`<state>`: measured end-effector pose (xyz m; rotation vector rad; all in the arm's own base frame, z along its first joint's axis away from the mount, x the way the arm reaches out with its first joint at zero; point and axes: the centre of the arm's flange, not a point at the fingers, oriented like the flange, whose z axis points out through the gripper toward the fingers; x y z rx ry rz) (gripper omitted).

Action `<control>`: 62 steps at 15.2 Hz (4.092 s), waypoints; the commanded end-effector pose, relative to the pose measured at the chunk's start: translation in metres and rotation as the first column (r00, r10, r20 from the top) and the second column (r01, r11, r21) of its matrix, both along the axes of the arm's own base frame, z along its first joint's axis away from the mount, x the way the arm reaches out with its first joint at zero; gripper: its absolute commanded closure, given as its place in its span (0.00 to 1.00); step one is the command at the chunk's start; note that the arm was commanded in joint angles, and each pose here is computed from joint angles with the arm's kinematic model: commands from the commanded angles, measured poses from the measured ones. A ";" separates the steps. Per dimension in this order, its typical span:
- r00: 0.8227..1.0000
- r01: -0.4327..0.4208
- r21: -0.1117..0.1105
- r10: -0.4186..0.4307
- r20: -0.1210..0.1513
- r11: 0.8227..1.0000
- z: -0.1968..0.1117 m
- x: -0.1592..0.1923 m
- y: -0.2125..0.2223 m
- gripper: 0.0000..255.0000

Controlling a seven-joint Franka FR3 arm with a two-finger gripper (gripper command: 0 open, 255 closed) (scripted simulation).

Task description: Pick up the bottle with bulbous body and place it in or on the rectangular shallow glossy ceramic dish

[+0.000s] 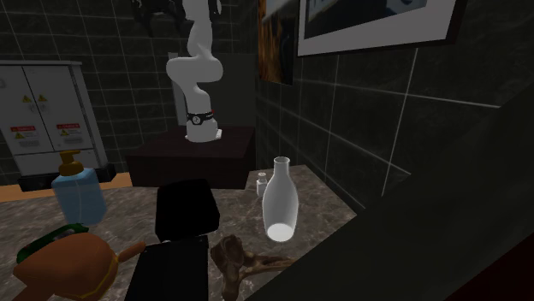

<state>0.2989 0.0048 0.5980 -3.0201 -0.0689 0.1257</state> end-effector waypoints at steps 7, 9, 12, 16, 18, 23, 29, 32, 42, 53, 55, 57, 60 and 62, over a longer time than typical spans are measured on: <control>1.000 -0.002 -0.017 0.002 0.020 1.000 -0.046 0.026 0.060 0.00; 1.000 -0.003 -0.023 0.003 0.027 1.000 -0.061 0.035 0.080 0.00; 0.999 -0.004 -0.032 0.005 0.037 0.999 -0.084 0.048 0.109 0.00; 0.999 -0.005 -0.043 0.007 0.051 0.999 -0.115 0.067 0.149 0.00; 0.998 -0.005 -0.049 0.008 0.057 0.999 -0.131 0.076 0.168 0.00; 0.997 -0.006 -0.063 0.011 0.074 0.998 -0.170 0.099 0.216 0.00; 0.995 -0.007 -0.080 0.015 0.094 0.997 -0.217 0.128 0.274 0.00; 0.994 -0.007 -0.089 0.017 0.104 0.996 -0.241 0.143 0.302 0.00; 0.990 -0.008 -0.118 0.024 0.137 0.993 -0.321 0.194 0.395 0.00; 0.990 -0.008 -0.118 0.024 0.138 0.993 -0.362 0.197 0.396 0.00; 0.990 -0.008 -0.118 0.024 0.138 0.993 -0.362 0.197 0.396 0.00; 0.990 -0.008 -0.118 0.024 0.138 0.993 -0.362 0.197 0.396 0.00; 0.990 -0.008 -0.118 0.024 0.137 0.993 -0.362 0.197 0.396 1.00; 0.990 -0.008 -0.118 0.024 0.137 0.993 -0.362 0.197 0.396 1.00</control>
